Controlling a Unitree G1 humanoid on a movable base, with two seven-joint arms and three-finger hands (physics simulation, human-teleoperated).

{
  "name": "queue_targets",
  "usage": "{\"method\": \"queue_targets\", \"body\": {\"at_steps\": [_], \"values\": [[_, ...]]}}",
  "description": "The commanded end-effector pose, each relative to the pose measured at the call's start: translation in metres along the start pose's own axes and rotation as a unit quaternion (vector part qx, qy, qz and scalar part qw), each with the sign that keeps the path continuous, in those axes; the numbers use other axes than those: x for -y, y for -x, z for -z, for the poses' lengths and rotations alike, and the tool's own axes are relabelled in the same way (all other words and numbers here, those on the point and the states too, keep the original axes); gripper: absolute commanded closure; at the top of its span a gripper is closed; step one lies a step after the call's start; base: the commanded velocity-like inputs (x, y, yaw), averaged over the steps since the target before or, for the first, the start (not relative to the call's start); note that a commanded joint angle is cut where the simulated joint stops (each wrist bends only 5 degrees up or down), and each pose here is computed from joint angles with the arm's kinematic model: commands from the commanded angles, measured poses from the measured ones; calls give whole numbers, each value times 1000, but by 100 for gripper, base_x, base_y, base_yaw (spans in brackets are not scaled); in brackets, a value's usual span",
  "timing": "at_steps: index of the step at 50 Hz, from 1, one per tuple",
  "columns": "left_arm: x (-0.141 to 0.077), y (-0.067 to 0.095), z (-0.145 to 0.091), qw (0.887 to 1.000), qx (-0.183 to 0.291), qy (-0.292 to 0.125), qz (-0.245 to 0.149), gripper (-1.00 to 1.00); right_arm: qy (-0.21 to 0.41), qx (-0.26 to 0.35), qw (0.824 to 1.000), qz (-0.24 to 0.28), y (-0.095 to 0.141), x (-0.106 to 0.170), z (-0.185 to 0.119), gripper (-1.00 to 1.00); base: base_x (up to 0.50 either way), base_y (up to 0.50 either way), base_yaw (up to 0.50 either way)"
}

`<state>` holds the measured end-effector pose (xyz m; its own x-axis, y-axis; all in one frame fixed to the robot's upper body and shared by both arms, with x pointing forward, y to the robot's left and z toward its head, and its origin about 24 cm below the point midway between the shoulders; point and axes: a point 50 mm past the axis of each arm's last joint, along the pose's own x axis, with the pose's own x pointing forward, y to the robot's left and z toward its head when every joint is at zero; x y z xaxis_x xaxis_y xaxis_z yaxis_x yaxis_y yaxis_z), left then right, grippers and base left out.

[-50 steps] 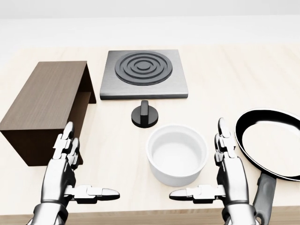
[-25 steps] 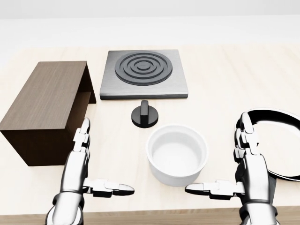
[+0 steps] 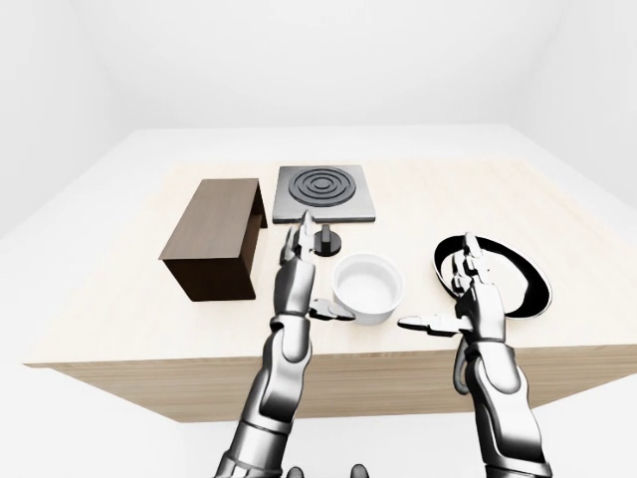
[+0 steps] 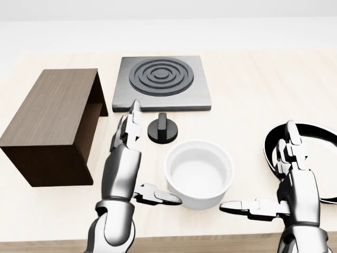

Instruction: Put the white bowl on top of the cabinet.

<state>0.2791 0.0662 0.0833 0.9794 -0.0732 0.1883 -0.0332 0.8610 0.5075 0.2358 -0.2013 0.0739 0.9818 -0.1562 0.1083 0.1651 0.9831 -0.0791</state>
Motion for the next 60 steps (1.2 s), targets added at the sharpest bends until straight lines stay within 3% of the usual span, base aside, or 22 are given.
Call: {"method": "queue_targets", "body": {"at_steps": [1,6,11,15,16,24,45,60], "values": [[18,0,-41,994,82,-72,12,-100,1,5,1000,4,-2,6,-4,-100,0,0,0],[33,3,-55,985,111,-122,48,-100,3,5,1000,5,-3,9,-4,-100,0,0,0],[44,9,-54,976,113,-170,79,-100,2,6,1000,6,-3,11,-6,-100,0,0,0],[46,11,-59,972,120,-183,86,-100,0,7,1000,8,-3,13,-7,-100,0,0,0],[49,12,-66,966,135,-204,87,-100,-1,8,1000,10,-4,14,-8,-100,0,0,0],[63,17,-78,948,150,-251,124,-100,-3,10,1000,14,-5,18,-10,-100,0,0,0],[83,13,-71,917,132,-331,179,-100,-9,22,999,27,-6,24,-15,-100,0,0,0],[86,5,-64,911,115,-343,196,-100,-8,22,999,29,-6,24,-15,-100,0,0,0]]}}
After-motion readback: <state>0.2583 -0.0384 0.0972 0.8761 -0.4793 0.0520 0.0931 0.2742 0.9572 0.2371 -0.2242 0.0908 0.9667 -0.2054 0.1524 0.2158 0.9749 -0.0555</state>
